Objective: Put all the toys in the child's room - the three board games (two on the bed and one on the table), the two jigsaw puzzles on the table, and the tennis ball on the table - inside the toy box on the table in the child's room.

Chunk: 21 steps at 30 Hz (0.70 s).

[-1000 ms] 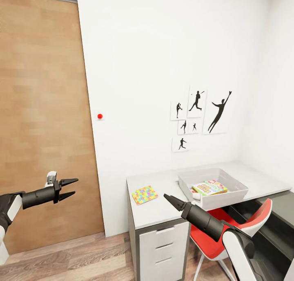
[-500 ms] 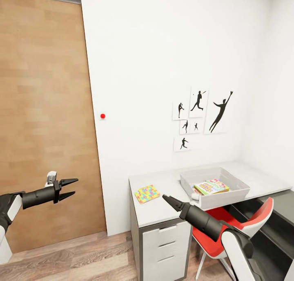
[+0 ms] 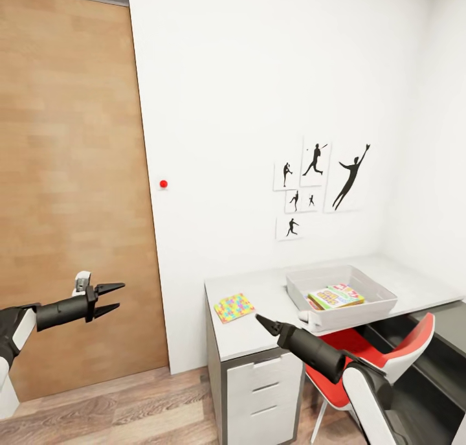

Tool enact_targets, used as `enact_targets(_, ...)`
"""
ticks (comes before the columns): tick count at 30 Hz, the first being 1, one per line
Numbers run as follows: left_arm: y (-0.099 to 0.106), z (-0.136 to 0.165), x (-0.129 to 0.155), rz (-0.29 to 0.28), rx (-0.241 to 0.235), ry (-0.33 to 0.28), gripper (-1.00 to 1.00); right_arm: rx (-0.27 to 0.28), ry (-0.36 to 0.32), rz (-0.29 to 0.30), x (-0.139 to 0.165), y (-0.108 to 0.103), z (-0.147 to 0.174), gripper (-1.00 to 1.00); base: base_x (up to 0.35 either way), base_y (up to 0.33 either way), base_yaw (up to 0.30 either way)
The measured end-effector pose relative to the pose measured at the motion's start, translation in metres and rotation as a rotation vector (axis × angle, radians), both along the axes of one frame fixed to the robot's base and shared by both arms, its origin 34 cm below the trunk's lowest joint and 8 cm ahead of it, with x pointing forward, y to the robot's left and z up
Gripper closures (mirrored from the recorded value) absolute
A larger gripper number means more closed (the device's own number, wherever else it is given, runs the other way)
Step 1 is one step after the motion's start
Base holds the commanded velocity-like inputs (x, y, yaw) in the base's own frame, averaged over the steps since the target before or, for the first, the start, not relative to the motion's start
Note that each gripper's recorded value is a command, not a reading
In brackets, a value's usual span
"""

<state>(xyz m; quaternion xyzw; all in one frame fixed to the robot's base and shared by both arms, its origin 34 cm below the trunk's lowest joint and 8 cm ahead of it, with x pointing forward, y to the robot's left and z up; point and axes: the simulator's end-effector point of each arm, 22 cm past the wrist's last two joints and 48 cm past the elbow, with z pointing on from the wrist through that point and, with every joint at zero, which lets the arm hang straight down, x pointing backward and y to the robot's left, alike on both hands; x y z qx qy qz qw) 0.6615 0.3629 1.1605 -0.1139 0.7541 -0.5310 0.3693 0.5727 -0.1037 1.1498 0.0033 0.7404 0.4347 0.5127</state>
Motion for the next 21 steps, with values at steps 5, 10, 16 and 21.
enact_targets(5,-0.0001,-0.0004,0.0001,0.001,0.001,0.001,-1.00,-0.007,0.005,-0.008,0.0009,-0.0006,-0.0017,-1.00,0.133,0.099,0.000)
enact_targets(10,-0.0004,-0.0008,0.0003,0.001,0.002,0.002,-1.00,-0.009,0.007,-0.012,0.0013,-0.0010,-0.0022,-1.00,0.162,0.055,0.004)
enact_targets(16,-0.0007,-0.0012,0.0005,0.001,0.002,0.003,-1.00,-0.010,0.007,-0.014,0.0017,-0.0010,-0.0023,-1.00,0.111,0.012,0.149)
enact_targets(21,-0.0007,-0.0011,0.0007,0.001,0.002,0.002,-1.00,-0.011,0.007,-0.014,0.0019,-0.0009,-0.0024,-1.00,0.029,-0.046,0.257)
